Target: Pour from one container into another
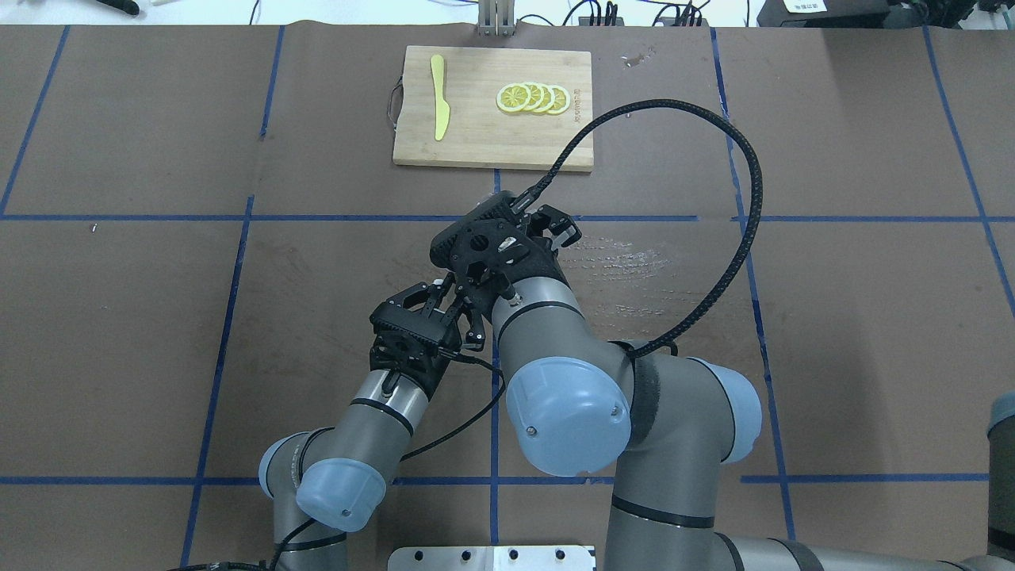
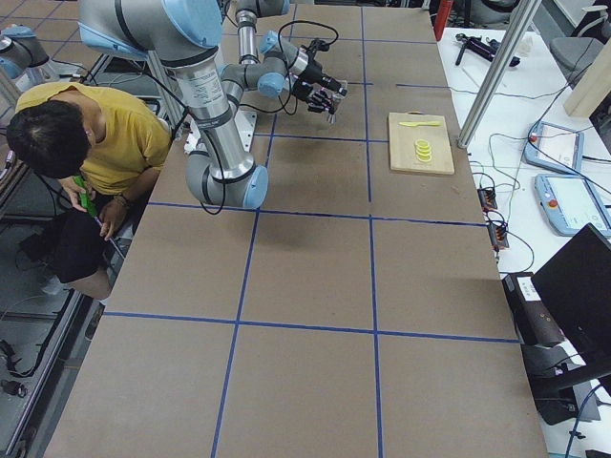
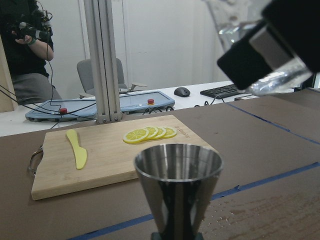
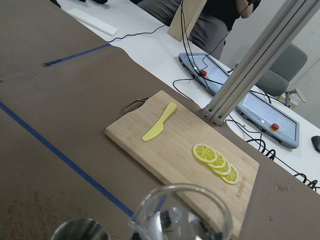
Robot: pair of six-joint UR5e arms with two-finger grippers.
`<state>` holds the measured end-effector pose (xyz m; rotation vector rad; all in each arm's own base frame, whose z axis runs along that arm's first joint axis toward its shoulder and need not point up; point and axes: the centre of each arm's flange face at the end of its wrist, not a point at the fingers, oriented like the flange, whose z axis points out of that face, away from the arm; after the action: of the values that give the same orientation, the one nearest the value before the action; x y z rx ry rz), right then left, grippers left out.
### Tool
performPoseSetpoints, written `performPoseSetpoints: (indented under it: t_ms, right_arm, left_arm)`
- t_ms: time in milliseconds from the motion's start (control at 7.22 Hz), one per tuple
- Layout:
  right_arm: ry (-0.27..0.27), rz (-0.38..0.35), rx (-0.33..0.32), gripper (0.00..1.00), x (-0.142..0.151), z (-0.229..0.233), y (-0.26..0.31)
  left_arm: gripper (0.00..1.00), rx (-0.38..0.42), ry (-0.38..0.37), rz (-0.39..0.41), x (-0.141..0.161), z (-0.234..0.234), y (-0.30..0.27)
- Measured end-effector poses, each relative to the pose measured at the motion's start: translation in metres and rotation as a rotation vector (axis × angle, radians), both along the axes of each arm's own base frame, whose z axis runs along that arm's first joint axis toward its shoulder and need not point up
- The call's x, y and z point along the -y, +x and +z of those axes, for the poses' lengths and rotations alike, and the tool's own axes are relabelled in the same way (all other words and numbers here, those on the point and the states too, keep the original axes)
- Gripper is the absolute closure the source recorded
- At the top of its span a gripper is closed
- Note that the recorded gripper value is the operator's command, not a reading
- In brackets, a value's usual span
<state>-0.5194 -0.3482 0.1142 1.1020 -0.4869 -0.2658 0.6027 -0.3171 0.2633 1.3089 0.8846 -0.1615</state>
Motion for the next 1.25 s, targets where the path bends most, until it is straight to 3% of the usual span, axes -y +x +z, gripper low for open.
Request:
performPoseSetpoints:
  t_ms: [692,1246]
  right_arm:
    - [0.012,-0.041,-0.109,0.89,0.013,-0.011,0.005]
    - [0.048,-0.118,-0.228,0.89,0.012,-0.011,0.003]
  left_arm:
    - [1.00,-0.012,0.002,0.004,0.000,-0.008,0.002]
    - [1.00,-0.014,0.003,0.005,0.001,-0.012,0.007]
